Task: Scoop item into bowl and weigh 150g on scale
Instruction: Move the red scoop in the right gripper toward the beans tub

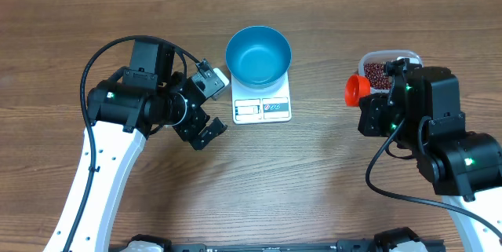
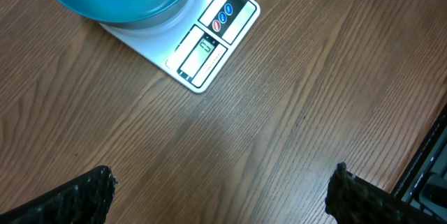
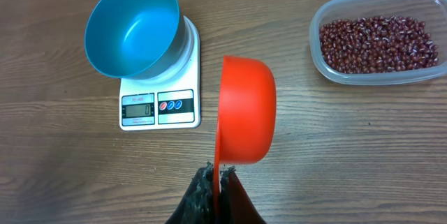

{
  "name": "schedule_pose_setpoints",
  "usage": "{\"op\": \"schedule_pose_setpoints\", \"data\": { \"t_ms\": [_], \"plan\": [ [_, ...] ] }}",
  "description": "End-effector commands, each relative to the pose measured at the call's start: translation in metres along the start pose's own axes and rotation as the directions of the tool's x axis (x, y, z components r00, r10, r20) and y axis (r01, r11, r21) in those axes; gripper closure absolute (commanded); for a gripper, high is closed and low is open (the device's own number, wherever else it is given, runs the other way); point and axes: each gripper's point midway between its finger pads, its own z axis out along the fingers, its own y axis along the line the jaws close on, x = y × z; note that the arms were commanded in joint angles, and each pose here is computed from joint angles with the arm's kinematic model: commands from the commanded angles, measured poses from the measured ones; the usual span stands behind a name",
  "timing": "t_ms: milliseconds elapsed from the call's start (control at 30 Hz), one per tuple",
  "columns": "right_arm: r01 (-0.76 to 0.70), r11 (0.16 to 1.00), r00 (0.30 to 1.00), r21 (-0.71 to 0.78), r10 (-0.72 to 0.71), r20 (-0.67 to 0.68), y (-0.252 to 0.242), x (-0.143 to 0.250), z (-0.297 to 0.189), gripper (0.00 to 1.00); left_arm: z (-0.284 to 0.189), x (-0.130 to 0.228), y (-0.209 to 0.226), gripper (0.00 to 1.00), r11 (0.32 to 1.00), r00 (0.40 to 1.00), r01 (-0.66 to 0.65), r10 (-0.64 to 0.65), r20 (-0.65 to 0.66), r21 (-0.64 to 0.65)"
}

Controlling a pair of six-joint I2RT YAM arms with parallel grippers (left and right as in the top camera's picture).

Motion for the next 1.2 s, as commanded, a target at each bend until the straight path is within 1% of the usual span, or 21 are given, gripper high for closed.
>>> {"op": "schedule_pose_setpoints", "data": {
  "t_ms": [0,400,700,900,1033,1100,1167],
  "plan": [
    [0.004,1.000,0.999,0.001,-0.004,0.048,0.001,-0.012,-0.011,0.96,-0.008,0.001,0.000,0.00,1.000,1.000,0.018,-0.018,0.016,-0.024],
    [0.004,1.000,0.999,0.008,-0.004,0.042,0.000,-0.010,-0.011,0.96,-0.008,0.002,0.001,0.01,0.999,1.000,0.018,-0.018,0.010,-0.029],
    [0.000,0.998,1.000,0.055,-0.001,0.008,-0.010,-0.001,-0.011,0.96,-0.007,0.002,0.001,0.00,0.999,1.000,0.018,-0.018,0.010,-0.029],
    [-0.001,0.997,0.999,0.074,0.004,-0.045,-0.014,0.012,-0.012,0.96,-0.007,0.002,0.001,0.00,0.999,1.000,0.018,-0.018,0.010,-0.029],
    [-0.001,0.996,0.999,0.088,0.005,-0.042,-0.016,0.012,-0.012,0.96,-0.007,0.002,0.001,0.00,0.999,1.000,0.018,-0.018,0.010,-0.029],
    [-0.013,0.996,0.999,0.089,0.017,-0.045,-0.016,0.013,-0.012,0.96,-0.007,0.002,0.001,0.00,0.999,1.000,0.018,-0.018,0.010,-0.029],
    [-0.071,0.993,0.996,0.092,0.076,-0.045,-0.017,0.014,-0.012,0.96,-0.007,0.002,0.001,0.00,0.999,1.000,0.018,-0.018,0.009,-0.030]
  ]
}}
